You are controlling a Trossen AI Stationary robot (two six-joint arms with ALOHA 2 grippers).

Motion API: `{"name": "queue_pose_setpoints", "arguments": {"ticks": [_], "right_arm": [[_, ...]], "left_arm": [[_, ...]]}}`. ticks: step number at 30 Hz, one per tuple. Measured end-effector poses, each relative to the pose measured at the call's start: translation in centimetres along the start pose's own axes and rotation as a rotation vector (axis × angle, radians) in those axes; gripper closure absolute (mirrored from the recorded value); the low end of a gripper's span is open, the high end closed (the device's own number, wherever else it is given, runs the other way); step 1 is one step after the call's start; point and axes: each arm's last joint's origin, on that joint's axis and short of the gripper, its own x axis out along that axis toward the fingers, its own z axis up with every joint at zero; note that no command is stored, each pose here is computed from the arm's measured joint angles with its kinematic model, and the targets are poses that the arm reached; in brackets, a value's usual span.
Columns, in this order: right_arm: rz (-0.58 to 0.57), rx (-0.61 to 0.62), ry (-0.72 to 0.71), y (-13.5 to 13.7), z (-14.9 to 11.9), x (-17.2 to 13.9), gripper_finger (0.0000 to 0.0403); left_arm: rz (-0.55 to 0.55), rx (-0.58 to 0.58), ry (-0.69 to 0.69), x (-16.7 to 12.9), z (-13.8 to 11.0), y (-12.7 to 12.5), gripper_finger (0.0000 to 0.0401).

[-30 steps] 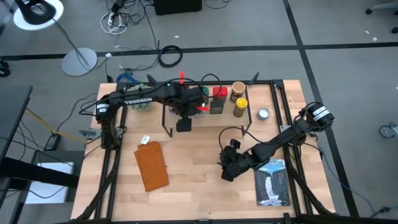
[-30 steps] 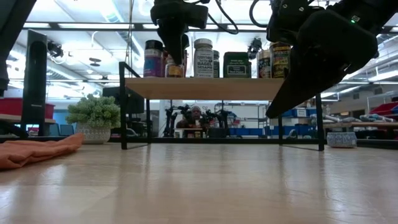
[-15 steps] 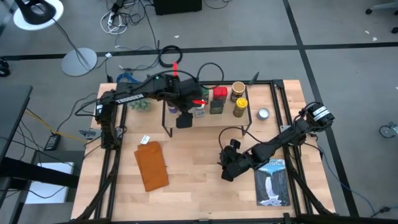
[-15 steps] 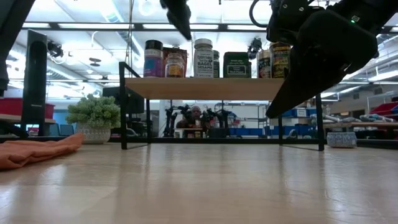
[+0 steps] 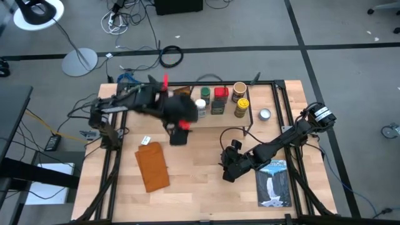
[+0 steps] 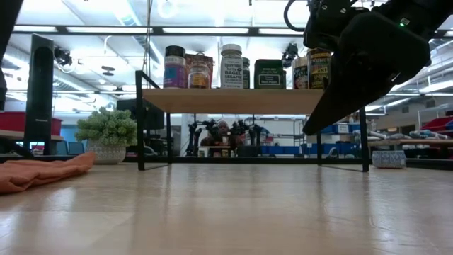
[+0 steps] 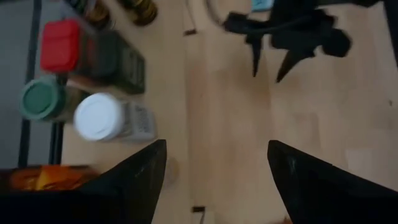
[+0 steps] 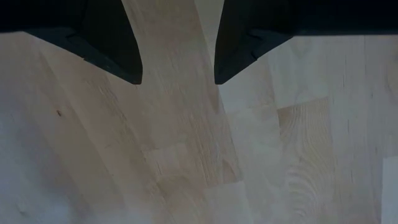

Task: Shelf spices
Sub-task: Put the brown seasoning bottle on the shelf

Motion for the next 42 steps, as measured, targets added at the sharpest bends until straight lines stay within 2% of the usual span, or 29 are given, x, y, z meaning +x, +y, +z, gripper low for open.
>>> {"name": "queue_pose_setpoints", "arguments": {"ticks": [7, 13, 19, 25, 30, 32, 35, 42], "right_arm": [[0.001, 0.0, 0.0, 0.0, 0.0, 0.0, 0.0204], [0.018, 0.029, -0.017, 0.2, 0.1, -0.1, 0.0204], [0.066, 0.078, -0.077, 0.7, 0.8, -0.2, 0.0204], [0.131, 0.142, -0.171, 1.2, 2.0, -0.2, 0.0204], [0.145, 0.159, -0.235, 0.8, 3.1, 0.0, 0.0204], [0.148, 0.165, -0.26, 0.6, 3.5, 0.1, 0.0204], [0.151, 0.17, -0.311, 0.2, 4.4, 0.3, 0.0204], [0.14, 0.131, -0.435, -0.9, 6.3, 0.6, 0.0204]], "left_arm": [[0.034, 0.076, -0.113, -0.3, -2.2, -6.0, 0.0117], [-0.047, 0.06, -0.327, 2.7, -6.2, -9.1, 0.0117], [-0.125, -0.021, -0.5, 7.5, -11.4, -10.4, 0.0117], [-0.246, -0.061, -0.713, 11.1, -15.2, -11.0, 0.0117], [-0.265, -0.229, -0.767, 13.0, -17.9, -10.7, 0.0117], [-0.279, -0.264, -0.754, 13.5, -18.7, -10.7, 0.0117], [-0.247, -0.211, -0.734, 14.2, -19.6, -10.6, 0.0117], [-0.005, -0.148, -0.722, 14.8, -21.3, -9.7, 0.0117]]}}
